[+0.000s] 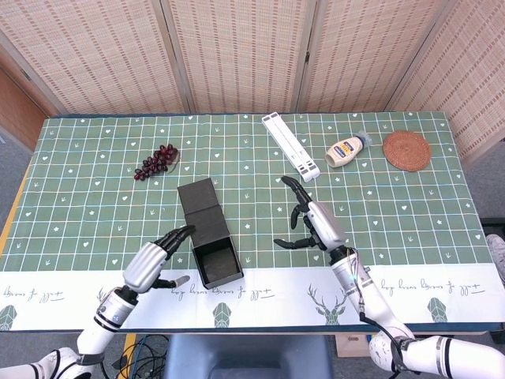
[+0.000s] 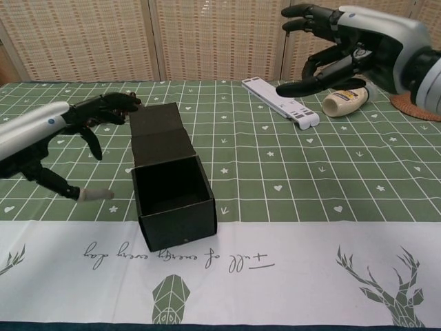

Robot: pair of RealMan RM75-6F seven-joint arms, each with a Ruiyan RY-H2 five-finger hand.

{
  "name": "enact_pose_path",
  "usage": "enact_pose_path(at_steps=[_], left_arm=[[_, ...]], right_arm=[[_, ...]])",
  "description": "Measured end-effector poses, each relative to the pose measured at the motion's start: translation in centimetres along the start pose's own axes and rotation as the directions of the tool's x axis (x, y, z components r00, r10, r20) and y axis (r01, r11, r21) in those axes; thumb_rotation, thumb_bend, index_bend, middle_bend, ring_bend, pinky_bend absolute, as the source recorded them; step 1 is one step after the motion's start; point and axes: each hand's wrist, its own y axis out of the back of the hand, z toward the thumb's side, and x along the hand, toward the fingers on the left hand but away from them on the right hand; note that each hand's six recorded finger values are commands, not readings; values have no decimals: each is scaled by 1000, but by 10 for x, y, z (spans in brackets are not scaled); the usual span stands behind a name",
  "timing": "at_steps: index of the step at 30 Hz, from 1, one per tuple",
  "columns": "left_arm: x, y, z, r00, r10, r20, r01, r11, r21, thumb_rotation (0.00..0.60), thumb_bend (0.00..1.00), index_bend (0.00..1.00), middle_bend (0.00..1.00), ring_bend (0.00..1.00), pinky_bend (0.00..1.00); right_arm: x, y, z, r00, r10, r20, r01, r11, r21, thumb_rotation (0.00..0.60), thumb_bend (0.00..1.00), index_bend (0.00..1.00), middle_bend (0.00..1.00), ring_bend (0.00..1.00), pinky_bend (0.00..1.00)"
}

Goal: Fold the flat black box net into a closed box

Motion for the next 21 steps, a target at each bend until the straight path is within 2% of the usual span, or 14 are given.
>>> enact_pose_path(at_steps=[4,11,17,21], left_arm=[[8,-20,14,999,-35,19,35,999,-27,600,168,40,31,39,260],[20,-37,23,999,-44,29,45,998,-41,600,168,24,0,1,226],[28,-44,14,999,-32,16,30,995,92,600,168,19,0,0,222],[31,-36,2,1000,15,0,-15,985,174,600,168,15,0,0,220]], right_arm=[[4,3,-5,1000,-13,8,13,1000,-6,600,0,0,4,629,1000],[9,6,-11,1000,-24,16,24,1000,-10,600,0,0,4,629,1000],[14,5,-17,1000,-19,24,20,999,-27,600,0,0,4,629,1000],[15,4,-19,1000,-16,24,17,999,-34,600,0,0,4,629,1000]])
